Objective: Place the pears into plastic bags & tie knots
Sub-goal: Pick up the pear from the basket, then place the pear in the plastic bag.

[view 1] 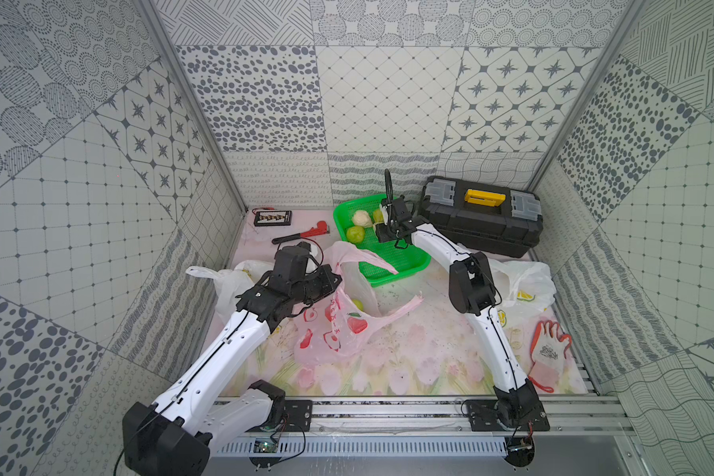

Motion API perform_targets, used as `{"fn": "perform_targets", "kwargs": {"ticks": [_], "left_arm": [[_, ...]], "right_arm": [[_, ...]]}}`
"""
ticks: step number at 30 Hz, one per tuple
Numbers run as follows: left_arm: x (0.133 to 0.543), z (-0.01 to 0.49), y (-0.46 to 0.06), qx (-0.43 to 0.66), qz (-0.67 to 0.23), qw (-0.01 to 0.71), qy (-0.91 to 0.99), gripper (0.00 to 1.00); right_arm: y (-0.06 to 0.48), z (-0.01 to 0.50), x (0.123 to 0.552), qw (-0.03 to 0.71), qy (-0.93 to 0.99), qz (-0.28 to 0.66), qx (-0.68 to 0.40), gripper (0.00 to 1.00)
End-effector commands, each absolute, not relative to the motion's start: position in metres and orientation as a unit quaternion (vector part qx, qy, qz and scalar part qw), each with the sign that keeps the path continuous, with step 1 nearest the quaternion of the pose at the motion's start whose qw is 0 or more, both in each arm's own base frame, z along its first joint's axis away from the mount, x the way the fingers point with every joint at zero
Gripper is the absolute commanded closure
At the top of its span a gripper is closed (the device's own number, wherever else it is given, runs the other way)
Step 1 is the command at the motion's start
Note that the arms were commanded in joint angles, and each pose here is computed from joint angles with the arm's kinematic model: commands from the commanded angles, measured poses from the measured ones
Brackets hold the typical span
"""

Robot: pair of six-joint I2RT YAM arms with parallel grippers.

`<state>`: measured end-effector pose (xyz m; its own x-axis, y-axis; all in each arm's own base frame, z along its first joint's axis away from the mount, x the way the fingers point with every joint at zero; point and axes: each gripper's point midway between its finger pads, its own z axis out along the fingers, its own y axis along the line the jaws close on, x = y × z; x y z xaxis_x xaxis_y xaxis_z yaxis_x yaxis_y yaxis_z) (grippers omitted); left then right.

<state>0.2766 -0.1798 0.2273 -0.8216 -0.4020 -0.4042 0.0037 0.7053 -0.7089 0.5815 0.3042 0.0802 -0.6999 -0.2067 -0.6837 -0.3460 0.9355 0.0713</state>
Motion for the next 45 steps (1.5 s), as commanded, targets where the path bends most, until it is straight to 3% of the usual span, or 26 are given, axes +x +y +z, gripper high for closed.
{"fn": "perform_targets", "kwargs": {"ticks": [1, 10, 18, 25, 29, 36, 45], "left_arm": [[0.275, 0.23, -0.179, -0.107, -0.364, 0.283, 0.881, 1.0], [0.278, 0.238, -0.18, -0.093, -0.351, 0.29, 0.885, 1.0], [0.285, 0.244, -0.188, -0.074, -0.356, 0.284, 0.887, 1.0], [0.286, 0.25, -0.204, -0.045, -0.368, 0.281, 0.885, 1.0], [0.286, 0.248, -0.213, -0.032, -0.37, 0.275, 0.887, 1.0], [0.276, 0.261, -0.227, 0.002, -0.386, 0.28, 0.879, 1.0], [0.26, 0.237, -0.224, -0.001, -0.384, 0.254, 0.888, 1.0]], "right_arm": [[0.315, 0.135, 0.578, 0.395, 0.896, 0.14, -0.149, 0.49], [0.299, 0.2, 0.496, 0.4, 0.875, 0.252, -0.107, 0.51], [0.267, 0.186, 0.38, 0.313, 0.894, 0.31, -0.081, 0.51], [0.3, 0.195, 0.28, 0.22, 0.879, 0.403, -0.125, 0.51], [0.33, 0.207, 0.249, 0.191, 0.868, 0.432, -0.152, 0.51], [0.38, 0.2, 0.253, 0.145, 0.84, 0.515, -0.084, 0.51], [0.386, 0.187, 0.343, 0.261, 0.838, 0.47, 0.091, 0.43]]}}
